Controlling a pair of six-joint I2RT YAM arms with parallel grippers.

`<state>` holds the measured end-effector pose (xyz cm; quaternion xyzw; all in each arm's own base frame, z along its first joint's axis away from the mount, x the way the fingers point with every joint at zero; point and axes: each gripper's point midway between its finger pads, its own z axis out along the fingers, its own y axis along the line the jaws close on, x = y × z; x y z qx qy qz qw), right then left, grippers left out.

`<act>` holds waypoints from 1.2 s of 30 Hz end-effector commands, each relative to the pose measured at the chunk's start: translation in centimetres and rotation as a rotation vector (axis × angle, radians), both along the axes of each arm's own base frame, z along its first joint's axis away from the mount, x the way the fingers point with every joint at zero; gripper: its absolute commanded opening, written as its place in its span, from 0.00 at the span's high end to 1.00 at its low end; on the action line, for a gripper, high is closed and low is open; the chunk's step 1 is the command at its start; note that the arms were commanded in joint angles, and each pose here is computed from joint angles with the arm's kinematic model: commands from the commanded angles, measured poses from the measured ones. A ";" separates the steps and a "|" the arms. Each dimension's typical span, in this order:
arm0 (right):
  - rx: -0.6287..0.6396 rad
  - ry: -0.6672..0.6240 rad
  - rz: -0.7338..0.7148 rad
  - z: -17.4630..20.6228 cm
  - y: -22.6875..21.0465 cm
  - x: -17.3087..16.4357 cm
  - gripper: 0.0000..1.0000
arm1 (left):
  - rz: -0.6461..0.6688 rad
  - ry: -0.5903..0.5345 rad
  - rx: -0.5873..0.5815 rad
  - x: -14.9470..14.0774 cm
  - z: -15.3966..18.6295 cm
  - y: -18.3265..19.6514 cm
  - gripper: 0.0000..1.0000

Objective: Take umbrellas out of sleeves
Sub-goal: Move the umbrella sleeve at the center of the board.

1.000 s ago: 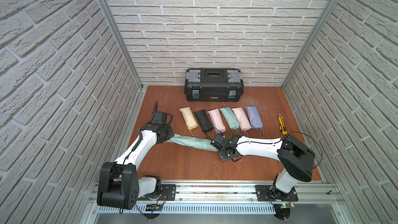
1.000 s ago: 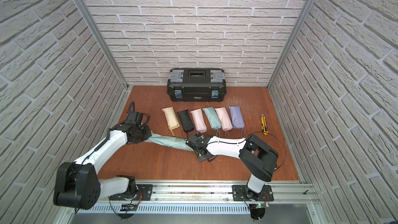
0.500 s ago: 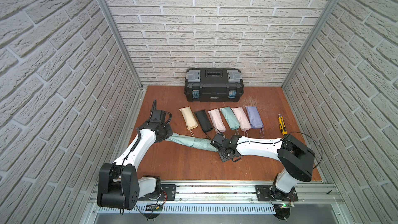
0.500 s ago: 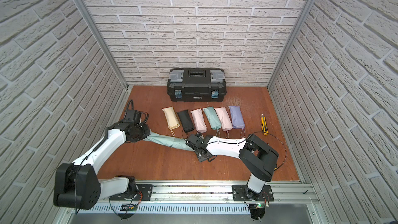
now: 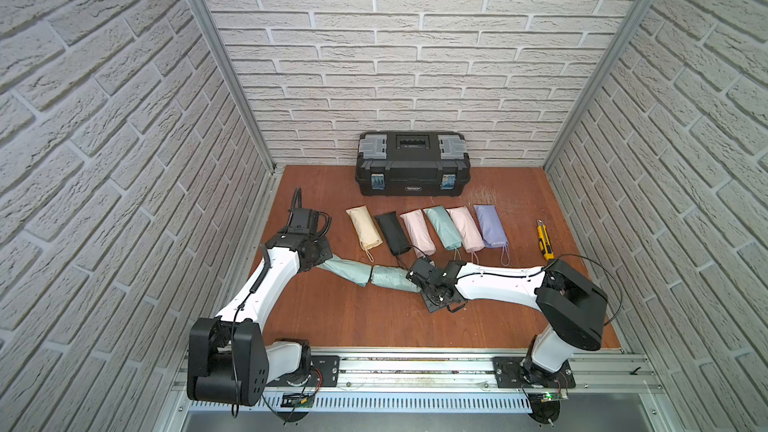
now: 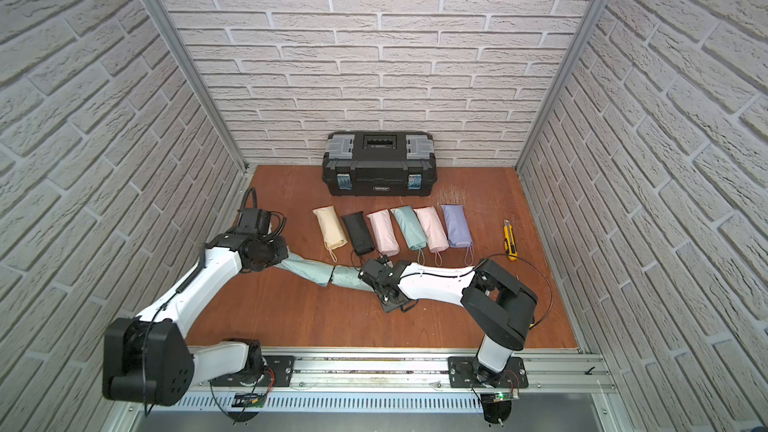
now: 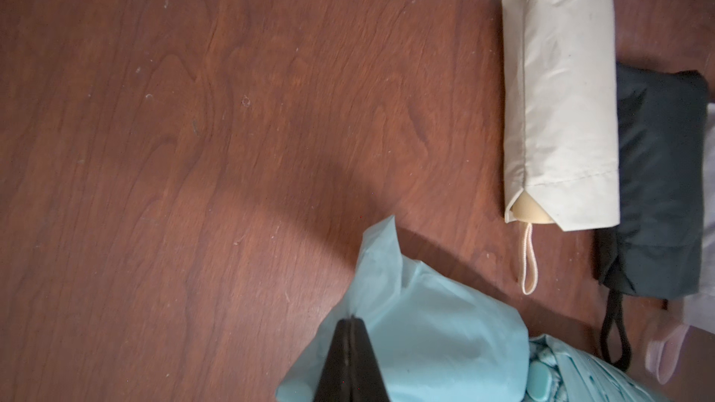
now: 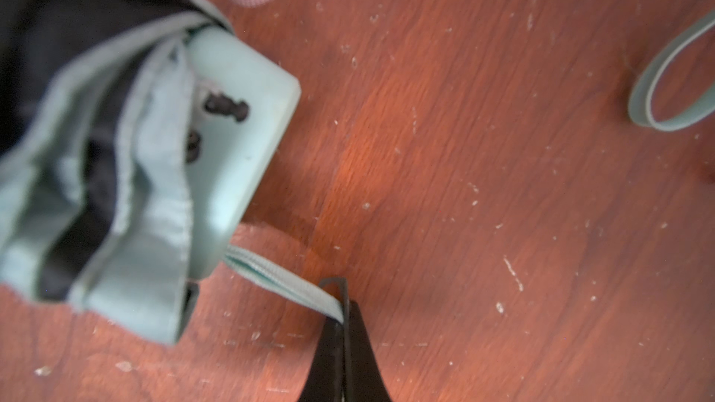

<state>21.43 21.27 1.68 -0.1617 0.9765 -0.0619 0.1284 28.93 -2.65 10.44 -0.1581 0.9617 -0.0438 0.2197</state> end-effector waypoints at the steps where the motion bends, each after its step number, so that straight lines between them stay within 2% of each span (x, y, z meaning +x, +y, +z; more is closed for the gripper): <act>1: -0.016 -0.001 -0.015 0.5 -0.7 -0.3 0.96 | -0.007 -0.031 0.027 0.5 1.4 0.6 1.00; 4: -0.004 -0.008 -0.008 0.6 -0.6 -0.2 0.88 | -0.011 -0.037 0.033 0.7 1.6 0.7 1.00; 8: 0.014 -0.021 -0.008 0.9 -0.4 -0.1 0.68 | -0.021 -0.041 0.036 1.1 1.9 0.7 1.00; 13: 0.019 -0.029 -0.004 1.0 -0.5 -0.1 0.31 | -0.048 -0.046 0.047 1.8 2.1 0.5 1.00; 15: 0.017 -0.036 -0.007 1.2 -0.7 -0.1 0.20 | -0.071 -0.050 0.061 2.2 2.4 0.5 1.00; 22: 0.035 -0.078 -0.021 2.7 -1.2 0.1 0.19 | -0.186 -0.060 0.125 4.7 3.4 0.6 1.00; 28: 0.059 -0.134 -0.021 4.7 -1.6 0.5 0.21 | -0.352 -0.069 0.179 7.5 3.9 -0.2 1.00; 36: 0.039 -0.152 -0.026 5.3 -2.4 0.4 0.22 | -0.469 -0.084 0.425 10.2 3.4 2.2 1.00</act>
